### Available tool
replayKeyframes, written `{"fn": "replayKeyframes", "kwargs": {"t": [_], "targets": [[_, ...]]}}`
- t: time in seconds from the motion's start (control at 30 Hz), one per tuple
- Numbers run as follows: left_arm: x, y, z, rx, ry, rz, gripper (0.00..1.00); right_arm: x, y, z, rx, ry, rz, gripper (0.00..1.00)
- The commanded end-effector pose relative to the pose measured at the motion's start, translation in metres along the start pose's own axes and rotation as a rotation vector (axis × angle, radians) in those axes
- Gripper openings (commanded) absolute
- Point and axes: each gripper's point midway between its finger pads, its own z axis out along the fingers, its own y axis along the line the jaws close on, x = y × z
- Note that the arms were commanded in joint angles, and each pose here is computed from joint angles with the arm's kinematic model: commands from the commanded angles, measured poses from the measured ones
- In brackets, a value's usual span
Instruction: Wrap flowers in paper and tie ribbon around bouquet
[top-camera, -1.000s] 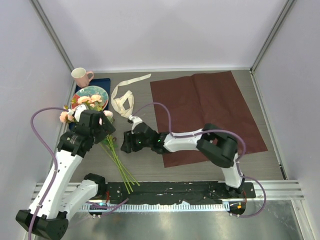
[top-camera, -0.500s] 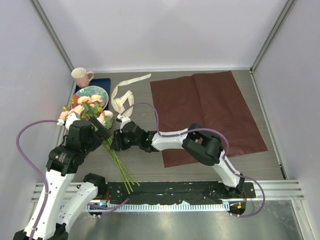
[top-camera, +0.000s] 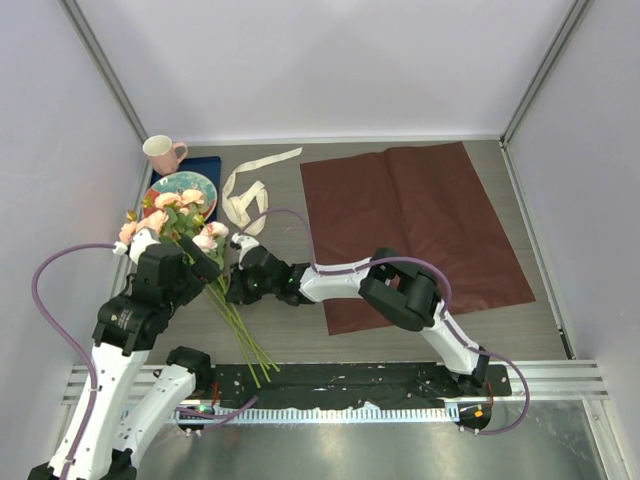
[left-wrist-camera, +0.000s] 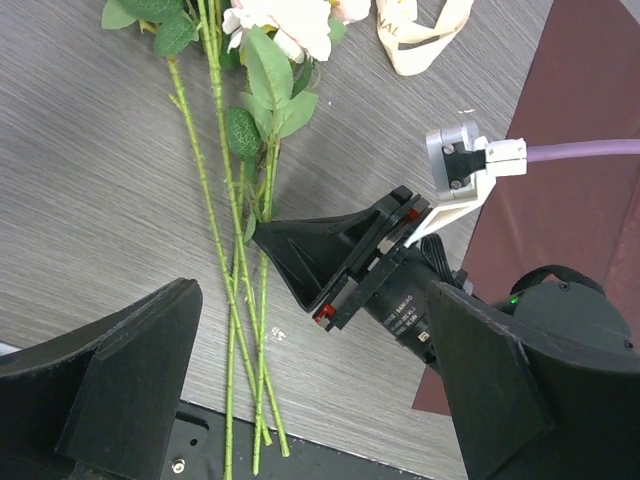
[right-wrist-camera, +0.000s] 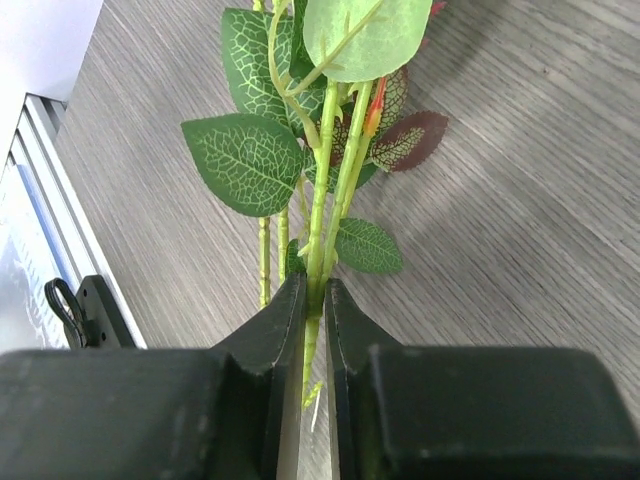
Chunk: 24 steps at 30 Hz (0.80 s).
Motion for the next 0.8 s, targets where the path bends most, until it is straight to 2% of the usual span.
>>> {"fn": "replayKeyframes", "kwargs": {"t": [0.0, 0.03, 0.17, 0.3, 0.37, 0.43, 0.47, 0.5, 0.53, 0.57, 0.6, 0.63, 0.67, 0.7, 0.77], "targets": [[-0.012, 0.001, -0.003, -0.008, -0.058, -0.020, 1.00, -0.057, 0.055, -0.033, -0.080, -0.109, -0.071, 0.04], [-0.016, 0.001, -0.007, -0.003, -0.068, -0.026, 1.00, -0.058, 0.057, -0.037, -0.077, -0.108, -0.069, 0.00], [-0.029, -0.006, -0.021, 0.069, -0.138, -0.044, 1.00, -0.078, 0.079, -0.066, -0.123, -0.153, -0.062, 0.00], [-0.028, -0.023, -0.034, 0.205, -0.136, -0.003, 1.00, -0.094, 0.102, -0.085, -0.199, -0.192, -0.057, 0.00], [-0.030, -0.029, -0.038, 0.251, -0.149, -0.003, 1.00, -0.102, 0.096, -0.091, -0.166, -0.204, -0.034, 0.00], [-0.034, -0.034, -0.048, 0.303, -0.170, -0.012, 1.00, -0.130, 0.085, -0.114, -0.125, -0.286, 0.067, 0.00], [-0.035, -0.036, -0.052, 0.320, -0.178, -0.015, 1.00, -0.138, 0.045, -0.122, -0.050, -0.315, 0.131, 0.00], [-0.035, -0.038, -0.055, 0.339, -0.183, -0.014, 1.00, -0.160, 0.042, -0.151, -0.051, -0.381, 0.193, 0.00], [-0.035, -0.043, -0.059, 0.379, -0.184, -0.011, 1.00, -0.174, 0.008, -0.166, 0.058, -0.461, 0.241, 0.00], [-0.032, -0.046, -0.059, 0.400, -0.174, 0.001, 1.00, -0.165, -0.026, -0.176, 0.142, -0.467, 0.280, 0.00], [-0.029, -0.050, -0.059, 0.419, -0.158, 0.008, 1.00, -0.186, -0.069, -0.202, 0.226, -0.541, 0.345, 0.00], [-0.026, -0.056, -0.055, 0.434, -0.135, 0.015, 1.00, -0.192, -0.091, -0.230, 0.283, -0.578, 0.385, 0.00], [-0.015, -0.066, -0.055, 0.485, -0.074, 0.032, 1.00, -0.184, -0.121, -0.244, 0.342, -0.580, 0.424, 0.00], [-0.007, -0.069, -0.048, 0.491, -0.039, 0.042, 1.00, -0.198, -0.170, -0.277, 0.431, -0.646, 0.481, 0.00], [0.011, -0.089, -0.045, 0.579, 0.068, 0.069, 1.00, -0.189, -0.222, -0.312, 0.590, -0.630, 0.524, 0.00]]}}
